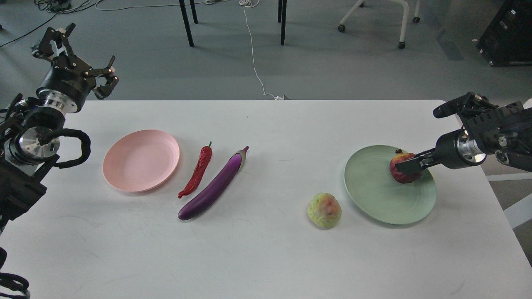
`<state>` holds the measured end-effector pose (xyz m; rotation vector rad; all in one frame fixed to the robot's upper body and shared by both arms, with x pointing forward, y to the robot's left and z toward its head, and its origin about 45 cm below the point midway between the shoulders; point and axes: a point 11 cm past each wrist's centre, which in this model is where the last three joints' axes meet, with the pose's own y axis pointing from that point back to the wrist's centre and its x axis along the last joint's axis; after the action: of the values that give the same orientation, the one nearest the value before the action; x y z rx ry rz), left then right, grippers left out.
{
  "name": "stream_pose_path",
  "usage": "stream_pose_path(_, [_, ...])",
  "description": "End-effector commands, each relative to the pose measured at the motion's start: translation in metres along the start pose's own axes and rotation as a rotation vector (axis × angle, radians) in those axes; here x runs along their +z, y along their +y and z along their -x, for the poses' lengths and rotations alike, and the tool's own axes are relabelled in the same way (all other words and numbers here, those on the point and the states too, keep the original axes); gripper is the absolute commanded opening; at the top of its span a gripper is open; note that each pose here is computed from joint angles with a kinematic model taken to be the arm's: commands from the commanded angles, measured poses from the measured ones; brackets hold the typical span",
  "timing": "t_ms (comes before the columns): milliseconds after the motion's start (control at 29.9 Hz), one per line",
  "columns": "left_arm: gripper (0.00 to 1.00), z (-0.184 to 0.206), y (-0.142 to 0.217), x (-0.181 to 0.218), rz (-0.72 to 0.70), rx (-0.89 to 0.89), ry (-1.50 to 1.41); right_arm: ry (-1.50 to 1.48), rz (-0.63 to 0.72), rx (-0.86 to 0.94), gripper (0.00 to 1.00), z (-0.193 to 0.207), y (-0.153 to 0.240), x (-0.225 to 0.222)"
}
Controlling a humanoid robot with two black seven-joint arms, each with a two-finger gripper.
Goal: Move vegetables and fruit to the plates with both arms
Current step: 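Move the right gripper to the yellow-green fruit and grasp it, then lift the yellow-green fruit onto the green plate and release it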
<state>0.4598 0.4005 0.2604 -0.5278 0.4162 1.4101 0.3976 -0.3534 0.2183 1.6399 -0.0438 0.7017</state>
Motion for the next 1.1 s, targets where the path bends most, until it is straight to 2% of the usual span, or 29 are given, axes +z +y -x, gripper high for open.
stream_pose_path(0, [0.98,0.000,0.000,-0.001,-0.001,0.000,0.002,0.017,-0.056,0.048,0.98,-0.033,0.009,-0.026])
stream_pose_path(100, [0.98,0.001,0.000,0.000,0.002,0.000,0.002,0.057,-0.161,0.028,0.97,-0.047,0.004,-0.074])
stream_pose_path(234, [0.98,0.001,-0.001,0.001,0.002,-0.002,0.001,0.089,-0.286,-0.056,0.95,-0.030,-0.010,-0.126])
stream_pose_path(601, [0.98,0.000,0.000,0.000,0.003,-0.002,0.001,0.128,-0.348,-0.168,0.90,-0.008,-0.037,-0.169])
stream_pose_path(835, [0.98,-0.001,0.000,0.000,0.004,0.001,0.001,0.145,-0.345,-0.205,0.78,0.005,-0.054,-0.175])
stream_pose_path(1069, [0.98,-0.001,0.001,0.000,0.002,0.001,-0.001,0.159,-0.349,-0.202,0.54,0.005,-0.060,-0.181])
